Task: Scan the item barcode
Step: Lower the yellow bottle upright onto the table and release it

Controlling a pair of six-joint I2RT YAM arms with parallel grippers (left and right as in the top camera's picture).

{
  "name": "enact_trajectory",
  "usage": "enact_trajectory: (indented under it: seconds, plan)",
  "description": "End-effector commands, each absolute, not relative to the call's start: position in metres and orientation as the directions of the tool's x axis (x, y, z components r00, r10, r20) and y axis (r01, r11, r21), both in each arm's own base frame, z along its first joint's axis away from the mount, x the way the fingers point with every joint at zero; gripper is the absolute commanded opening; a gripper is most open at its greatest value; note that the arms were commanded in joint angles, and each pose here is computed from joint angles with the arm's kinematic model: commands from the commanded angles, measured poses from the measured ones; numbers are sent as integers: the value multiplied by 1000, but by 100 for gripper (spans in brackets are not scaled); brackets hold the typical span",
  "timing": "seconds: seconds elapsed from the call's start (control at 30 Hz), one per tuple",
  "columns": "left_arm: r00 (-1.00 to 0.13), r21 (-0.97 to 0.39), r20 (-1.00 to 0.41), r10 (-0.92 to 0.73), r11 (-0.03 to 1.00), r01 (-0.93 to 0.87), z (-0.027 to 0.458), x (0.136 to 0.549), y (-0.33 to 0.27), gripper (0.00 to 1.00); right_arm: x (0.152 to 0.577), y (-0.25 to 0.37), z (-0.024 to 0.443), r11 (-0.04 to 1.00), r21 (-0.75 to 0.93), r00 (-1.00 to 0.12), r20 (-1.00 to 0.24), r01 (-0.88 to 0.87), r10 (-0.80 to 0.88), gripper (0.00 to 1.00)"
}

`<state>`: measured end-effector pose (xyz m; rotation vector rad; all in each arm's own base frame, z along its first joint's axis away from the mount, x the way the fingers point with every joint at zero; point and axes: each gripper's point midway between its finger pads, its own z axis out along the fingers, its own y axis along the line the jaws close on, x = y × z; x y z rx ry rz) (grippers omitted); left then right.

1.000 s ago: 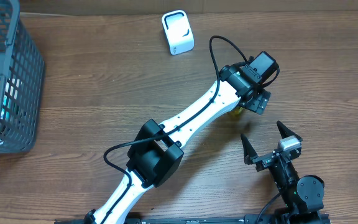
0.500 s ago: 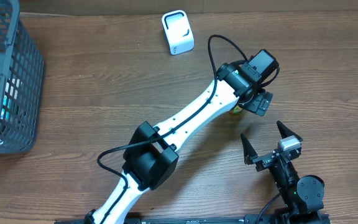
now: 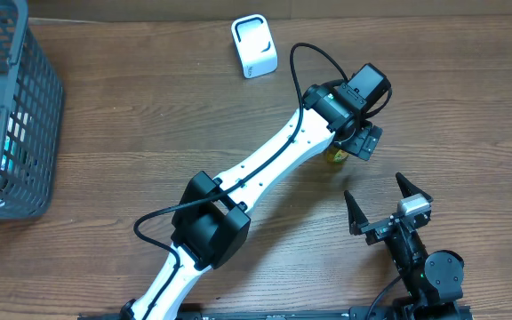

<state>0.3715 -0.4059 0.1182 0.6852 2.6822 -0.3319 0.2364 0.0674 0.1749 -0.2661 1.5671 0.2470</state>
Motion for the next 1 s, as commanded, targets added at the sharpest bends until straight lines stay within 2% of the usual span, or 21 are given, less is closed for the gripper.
enact_trajectory:
  seconds: [0.0,0.13,0.23,0.3,0.43,0.5,0.6,0.73,0.97]
  plan:
    - [-775,-103,-422,470,825,556,134,372,-401,100,237,65,172,951,-13,-9,-1000,-308,-17,100]
    - [-768,-118,-413,490,807,579,131,368,-404,99,237,65,172,951,-13,-9,-1000,-308,-17,100]
    - [-757,-128,-410,509,790,600,131,365,-406,84,237,65,172,951,-13,-9,-1000,-308,-17,100]
    - [-758,-130,-405,511,789,601,129,363,-406,79,237,65,172,951,-13,-9,-1000,-308,-17,100]
    - [-758,-129,-398,517,787,604,126,361,-407,62,237,65,172,951,-13,-9,-1000,-308,-17,100]
    - [-760,-131,-397,514,788,602,126,360,-407,58,237,65,172,951,-13,-9,-1000,-308,-17,100]
    - [-766,-134,-395,508,793,595,126,360,-407,43,237,65,172,951,-13,-9,-1000,-308,-17,100]
    - [-799,-151,-375,470,819,553,125,358,-405,35,237,65,172,951,-13,-9,-1000,-308,-17,100]
    - [-842,-170,-323,433,848,502,120,350,-399,27,237,65,172,951,-13,-9,-1000,-308,-17,100]
